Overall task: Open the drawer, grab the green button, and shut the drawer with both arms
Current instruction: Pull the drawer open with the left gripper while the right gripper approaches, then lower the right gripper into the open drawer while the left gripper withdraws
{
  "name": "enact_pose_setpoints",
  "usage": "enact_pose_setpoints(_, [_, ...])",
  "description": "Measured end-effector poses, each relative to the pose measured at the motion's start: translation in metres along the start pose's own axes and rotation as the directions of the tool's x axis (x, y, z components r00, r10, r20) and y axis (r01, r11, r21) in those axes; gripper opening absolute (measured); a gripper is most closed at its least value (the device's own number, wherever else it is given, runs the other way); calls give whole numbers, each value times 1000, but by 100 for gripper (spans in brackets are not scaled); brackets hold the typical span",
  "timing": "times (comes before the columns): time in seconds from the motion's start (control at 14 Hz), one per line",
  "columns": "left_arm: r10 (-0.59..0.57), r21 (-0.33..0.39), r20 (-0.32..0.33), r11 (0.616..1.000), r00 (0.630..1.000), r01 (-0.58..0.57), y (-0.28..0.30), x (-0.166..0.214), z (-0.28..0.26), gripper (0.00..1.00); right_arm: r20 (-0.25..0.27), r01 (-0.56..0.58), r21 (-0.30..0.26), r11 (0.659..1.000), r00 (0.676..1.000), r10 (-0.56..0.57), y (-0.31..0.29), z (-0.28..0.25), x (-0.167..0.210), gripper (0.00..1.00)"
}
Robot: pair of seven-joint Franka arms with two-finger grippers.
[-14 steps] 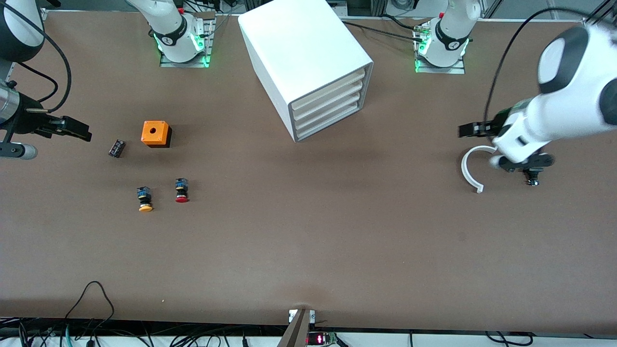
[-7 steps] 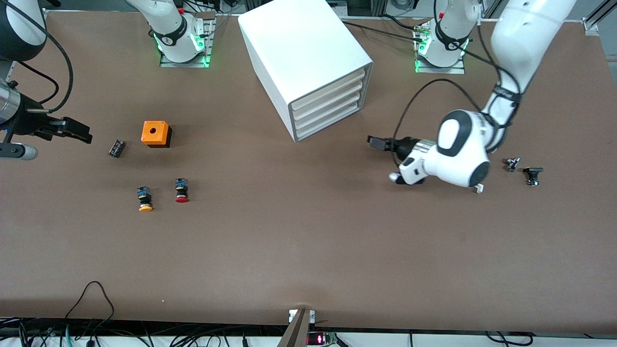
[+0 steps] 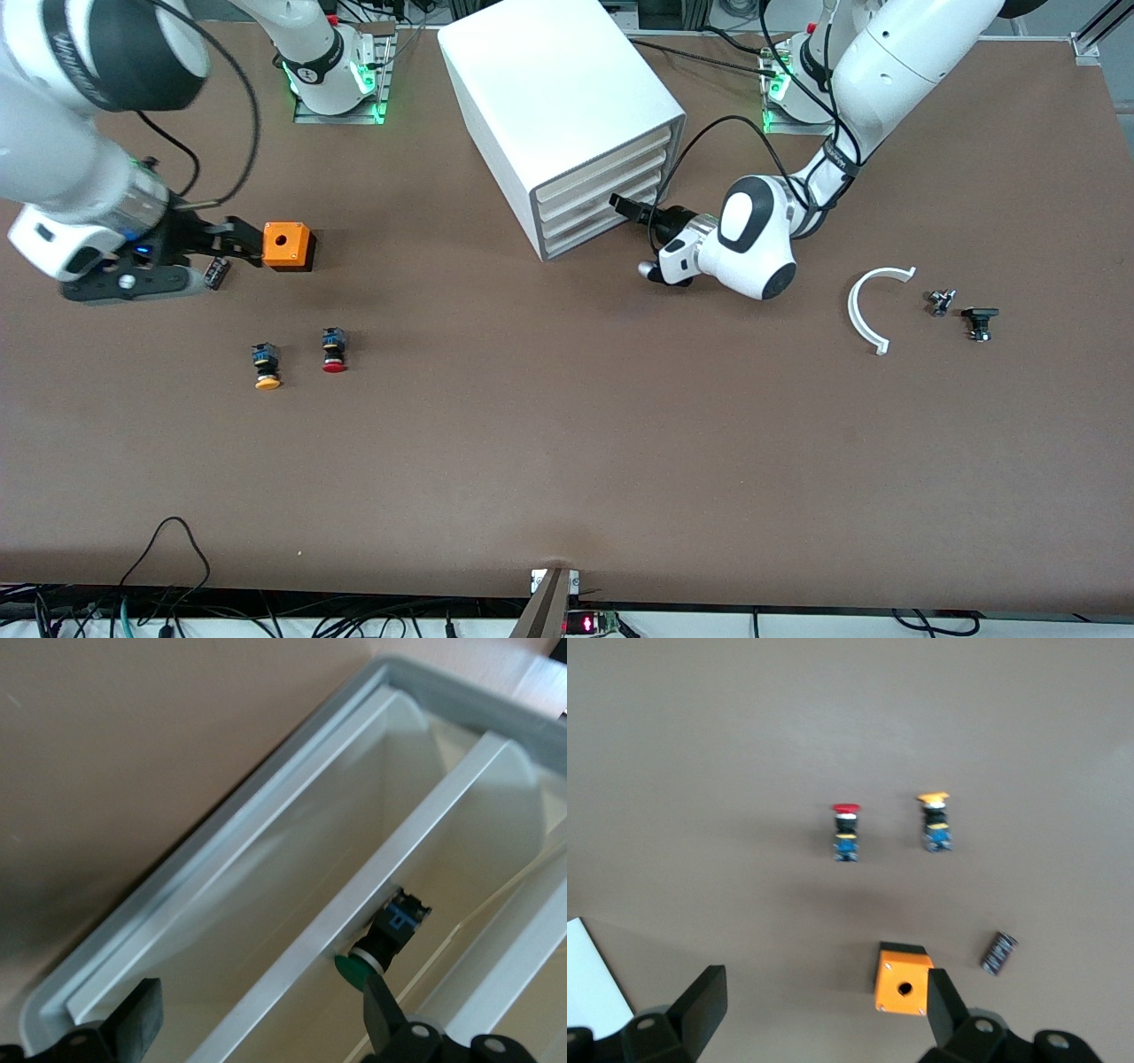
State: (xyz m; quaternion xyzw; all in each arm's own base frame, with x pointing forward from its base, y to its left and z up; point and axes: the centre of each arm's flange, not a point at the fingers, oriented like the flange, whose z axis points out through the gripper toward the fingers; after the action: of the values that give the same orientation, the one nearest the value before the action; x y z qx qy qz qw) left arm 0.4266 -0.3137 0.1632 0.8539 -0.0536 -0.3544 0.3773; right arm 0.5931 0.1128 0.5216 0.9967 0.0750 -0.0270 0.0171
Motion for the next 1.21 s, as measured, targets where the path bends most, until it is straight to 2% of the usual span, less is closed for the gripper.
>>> enact_pose_setpoints(0.21, [-10,10,6,1000,1000,10,-9,-5,10,98,-5,50,-4,999,999,-50,-31,28,17,100])
enact_pose_setpoints(0.29, [-11,18,-1,1000,1000,11,-11,-6,15,91,-6,76,-6,997,997,-76,-48,36,21,100])
enact_pose_setpoints(0.36, [-9,28,-8,1000,1000,9,-12,-8,22,78,-6,104,-8,995,995,-104,-67,41,25,100])
enact_pose_setpoints(0.5, [0,39,-7,999,1000,0,-9,-12,33,71,-20,150,-11,989,988,-151,-99,41,31,100])
enact_pose_setpoints(0.57, [1,34,-10,999,1000,0,-7,-12,32,63,-29,171,-12,985,985,-171,-113,38,32,100])
enact_pose_setpoints(0.71, [4,20,-14,1000,1000,-4,-2,-13,29,41,-45,217,-14,976,975,-218,-144,32,29,100])
enact_pose_setpoints(0.86, [10,10,-25,1000,1000,-10,-1,-12,25,37,-59,265,-13,964,962,-265,-176,26,24,100])
enact_pose_setpoints(1.0, [1,-10,-91,1000,996,-2,-13,-4,-12,36,-68,296,-6,955,953,-296,-197,25,24,100])
enact_pose_setpoints(1.21, [-3,-24,-246,1000,969,-3,-43,13,-105,33,-66,311,43,949,949,-308,-216,33,32,100])
